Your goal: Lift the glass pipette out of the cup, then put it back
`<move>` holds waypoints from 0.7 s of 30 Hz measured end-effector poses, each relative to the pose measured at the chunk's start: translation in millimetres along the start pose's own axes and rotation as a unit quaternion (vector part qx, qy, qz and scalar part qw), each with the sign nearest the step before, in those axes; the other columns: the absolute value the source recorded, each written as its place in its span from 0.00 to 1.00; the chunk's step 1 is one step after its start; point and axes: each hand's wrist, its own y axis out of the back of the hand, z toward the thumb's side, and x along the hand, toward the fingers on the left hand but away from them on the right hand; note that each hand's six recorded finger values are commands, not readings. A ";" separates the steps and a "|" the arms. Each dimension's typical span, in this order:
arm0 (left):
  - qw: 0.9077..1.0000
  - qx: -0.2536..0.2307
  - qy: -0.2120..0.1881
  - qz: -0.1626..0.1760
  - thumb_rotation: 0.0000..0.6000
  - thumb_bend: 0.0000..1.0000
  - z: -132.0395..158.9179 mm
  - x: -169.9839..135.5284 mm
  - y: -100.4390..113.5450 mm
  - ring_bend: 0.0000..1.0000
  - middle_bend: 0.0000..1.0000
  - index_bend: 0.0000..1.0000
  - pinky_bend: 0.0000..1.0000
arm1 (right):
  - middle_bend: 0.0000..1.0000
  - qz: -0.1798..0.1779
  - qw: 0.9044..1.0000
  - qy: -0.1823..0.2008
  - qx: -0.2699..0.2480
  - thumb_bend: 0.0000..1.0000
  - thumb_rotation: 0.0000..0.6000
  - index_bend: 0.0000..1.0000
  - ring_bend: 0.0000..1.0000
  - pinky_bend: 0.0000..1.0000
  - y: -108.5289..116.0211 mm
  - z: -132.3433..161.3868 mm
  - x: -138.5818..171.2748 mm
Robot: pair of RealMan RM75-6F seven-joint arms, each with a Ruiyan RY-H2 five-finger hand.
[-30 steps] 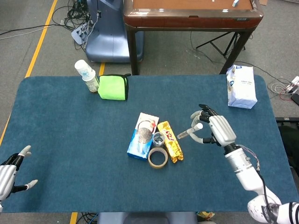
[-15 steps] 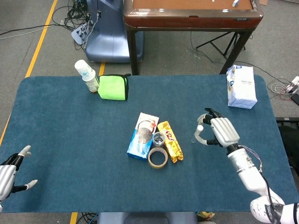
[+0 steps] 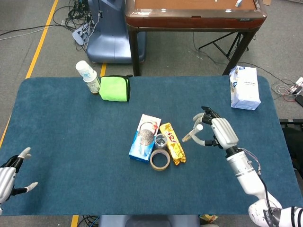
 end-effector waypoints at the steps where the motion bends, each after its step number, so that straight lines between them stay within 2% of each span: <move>1: 1.000 0.000 0.000 0.000 1.00 0.09 0.1 -0.1 -0.1 0.19 0.25 0.05 0.38 | 0.35 -0.003 1.000 0.005 0.000 0.57 1.00 0.61 0.10 0.16 0.7 -0.8 0.1; 4: 1.000 0.000 0.000 0.000 1.00 0.09 0.2 -0.3 -0.1 0.19 0.25 0.05 0.38 | 0.35 -0.003 1.000 0.002 0.008 0.56 1.00 0.61 0.10 0.16 1.4 -5.5 1.1; 7: 1.000 0.000 0.000 0.000 1.00 0.09 0.1 -0.3 -0.1 0.19 0.25 0.05 0.38 | 0.35 0.000 0.999 -0.019 0.027 0.56 1.00 0.61 0.10 0.16 2.2 -12.2 2.6; 15: 1.000 0.002 0.001 -0.002 1.00 0.09 0.2 -0.1 -0.9 0.19 0.25 0.05 0.38 | 0.35 0.014 0.988 -0.105 0.113 0.56 1.00 0.61 0.10 0.16 2.6 -34.0 6.8; 18: 1.000 0.002 0.001 -0.002 1.00 0.09 0.3 0.0 -0.8 0.19 0.25 0.05 0.38 | 0.35 0.017 0.987 -0.114 0.113 0.56 1.00 0.61 0.10 0.16 0.5 -35.6 6.9; 21: 1.000 0.002 0.001 -0.002 1.00 0.09 0.2 -0.1 -0.8 0.19 0.25 0.05 0.38 | 0.35 0.016 0.991 -0.101 0.088 0.56 1.00 0.61 0.10 0.16 -2.1 -30.5 5.3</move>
